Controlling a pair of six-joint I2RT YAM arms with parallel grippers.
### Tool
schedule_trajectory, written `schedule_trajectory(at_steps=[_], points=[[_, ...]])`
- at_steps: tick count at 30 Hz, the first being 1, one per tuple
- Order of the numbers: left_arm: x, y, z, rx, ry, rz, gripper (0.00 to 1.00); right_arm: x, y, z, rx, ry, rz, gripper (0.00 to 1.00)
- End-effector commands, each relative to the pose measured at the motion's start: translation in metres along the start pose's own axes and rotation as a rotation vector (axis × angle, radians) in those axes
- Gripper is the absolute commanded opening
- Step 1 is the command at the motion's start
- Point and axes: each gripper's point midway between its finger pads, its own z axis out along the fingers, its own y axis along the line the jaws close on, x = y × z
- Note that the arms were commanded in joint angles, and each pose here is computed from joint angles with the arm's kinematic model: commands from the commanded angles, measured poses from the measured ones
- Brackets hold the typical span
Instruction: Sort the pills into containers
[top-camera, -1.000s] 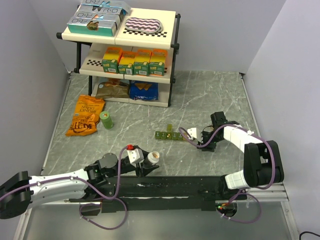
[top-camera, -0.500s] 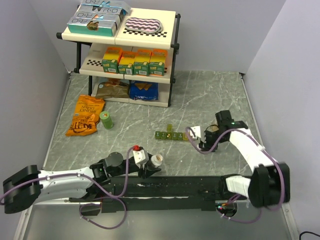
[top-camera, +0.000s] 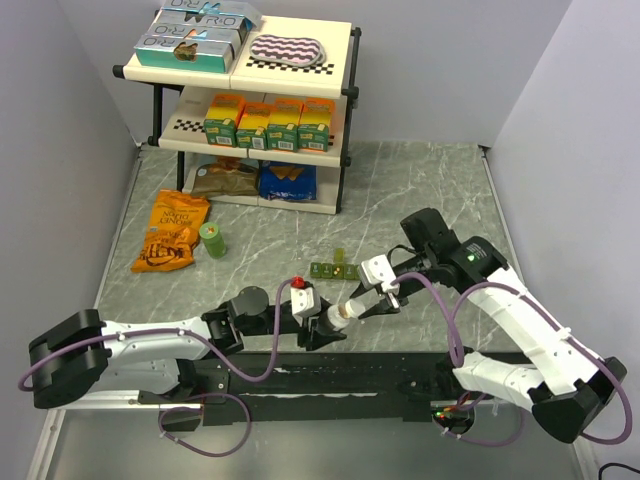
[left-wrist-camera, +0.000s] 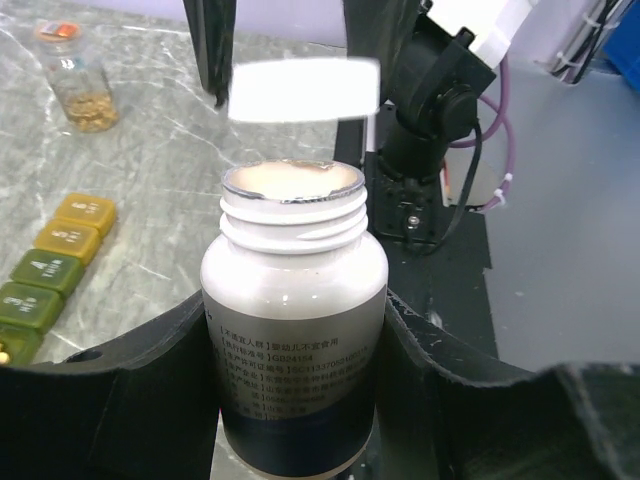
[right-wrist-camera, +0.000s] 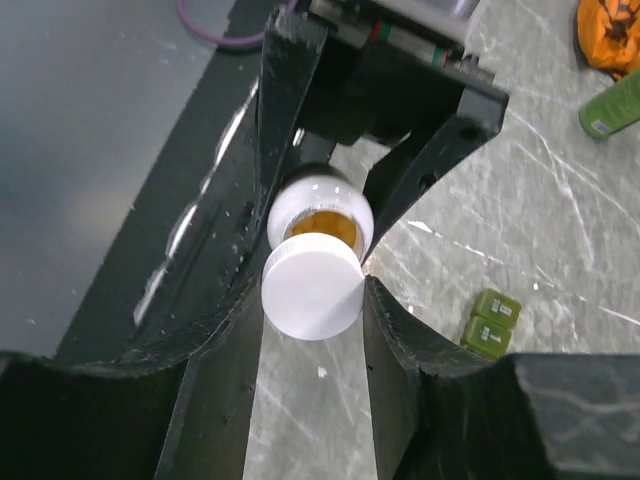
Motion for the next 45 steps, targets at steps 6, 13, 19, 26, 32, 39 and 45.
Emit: schedule_trajectory(at_steps=[6, 13, 19, 26, 32, 39, 45], points=[[-0.038, -0.016, 0.011, 0.088, -0.089, -0.021, 0.01, -0.030, 0.009, 0.004, -0.052, -0.089, 0.001, 0.16], [-0.039, -0.018, 0.017, 0.109, -0.079, -0.038, 0.01, -0.025, 0.005, 0.011, -0.062, -0.070, -0.003, 0.16], [-0.046, -0.023, 0.017, 0.135, -0.096, -0.043, 0.01, -0.020, 0.002, 0.014, -0.060, -0.052, -0.004, 0.17], [-0.048, -0.025, 0.010, 0.134, -0.113, -0.042, 0.01, -0.008, -0.003, 0.013, -0.029, 0.005, -0.016, 0.17], [-0.048, -0.025, 0.001, 0.115, -0.130, -0.047, 0.01, -0.005, 0.002, 0.013, -0.042, 0.004, -0.003, 0.17], [-0.052, -0.022, 0.001, 0.098, -0.145, -0.044, 0.01, -0.008, 0.009, 0.016, -0.072, -0.031, 0.014, 0.17], [-0.052, -0.022, 0.003, 0.098, -0.148, -0.049, 0.01, -0.018, 0.011, 0.017, -0.093, -0.074, 0.022, 0.17]])
